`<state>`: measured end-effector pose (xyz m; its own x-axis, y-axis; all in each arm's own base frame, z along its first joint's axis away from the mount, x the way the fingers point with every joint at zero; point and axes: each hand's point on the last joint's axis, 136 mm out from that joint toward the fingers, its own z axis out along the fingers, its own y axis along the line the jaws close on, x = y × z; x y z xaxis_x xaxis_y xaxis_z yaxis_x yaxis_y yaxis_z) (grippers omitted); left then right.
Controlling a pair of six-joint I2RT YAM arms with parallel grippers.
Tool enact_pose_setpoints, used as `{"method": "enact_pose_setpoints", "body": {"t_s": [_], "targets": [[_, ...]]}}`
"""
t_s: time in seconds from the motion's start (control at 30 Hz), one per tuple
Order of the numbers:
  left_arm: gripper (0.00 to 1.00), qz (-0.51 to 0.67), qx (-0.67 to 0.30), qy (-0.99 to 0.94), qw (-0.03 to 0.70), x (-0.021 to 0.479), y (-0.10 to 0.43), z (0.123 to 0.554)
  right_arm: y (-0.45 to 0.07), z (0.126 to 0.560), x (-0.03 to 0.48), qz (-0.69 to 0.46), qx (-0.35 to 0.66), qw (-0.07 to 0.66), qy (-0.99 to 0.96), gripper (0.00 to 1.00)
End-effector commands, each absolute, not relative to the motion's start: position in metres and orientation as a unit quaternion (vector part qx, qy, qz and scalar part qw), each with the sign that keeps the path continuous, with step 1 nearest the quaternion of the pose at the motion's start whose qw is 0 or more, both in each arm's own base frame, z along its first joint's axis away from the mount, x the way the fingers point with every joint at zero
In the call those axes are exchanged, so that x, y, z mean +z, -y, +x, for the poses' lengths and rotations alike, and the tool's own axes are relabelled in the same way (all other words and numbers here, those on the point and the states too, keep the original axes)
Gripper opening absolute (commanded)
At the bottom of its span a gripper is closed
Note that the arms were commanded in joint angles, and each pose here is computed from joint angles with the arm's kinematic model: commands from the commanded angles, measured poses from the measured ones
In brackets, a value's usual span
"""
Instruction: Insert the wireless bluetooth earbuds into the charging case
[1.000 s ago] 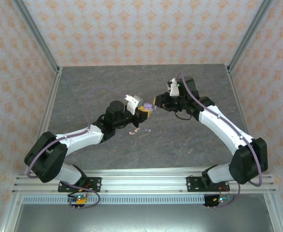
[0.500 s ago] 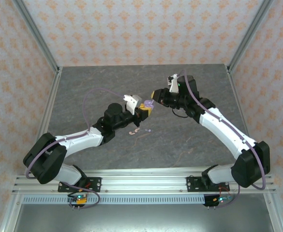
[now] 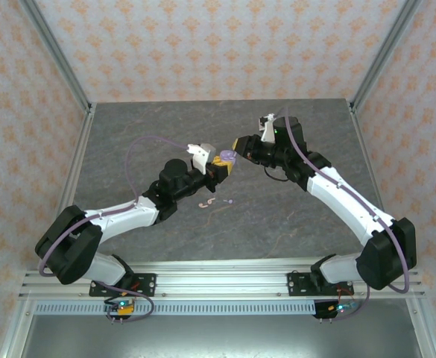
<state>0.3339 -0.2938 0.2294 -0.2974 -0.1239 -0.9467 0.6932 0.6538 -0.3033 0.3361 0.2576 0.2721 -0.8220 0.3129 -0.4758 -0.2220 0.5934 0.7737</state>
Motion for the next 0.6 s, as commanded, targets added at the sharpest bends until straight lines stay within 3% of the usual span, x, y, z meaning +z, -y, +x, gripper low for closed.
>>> {"method": "enact_pose_setpoints", "body": {"t_s": [0.0, 0.57], "targets": [[0.12, 0.193, -0.378, -0.693, 0.583, 0.255, 0.298, 0.333, -0.261, 0.335, 0.284, 0.020, 0.464, 0.313, -0.829, 0.21], [0.12, 0.180, -0.379, -0.696, 0.583, 0.258, 0.300, 0.339, -0.268, 0.333, 0.274, 0.018, 0.463, 0.296, -0.835, 0.21]]}}
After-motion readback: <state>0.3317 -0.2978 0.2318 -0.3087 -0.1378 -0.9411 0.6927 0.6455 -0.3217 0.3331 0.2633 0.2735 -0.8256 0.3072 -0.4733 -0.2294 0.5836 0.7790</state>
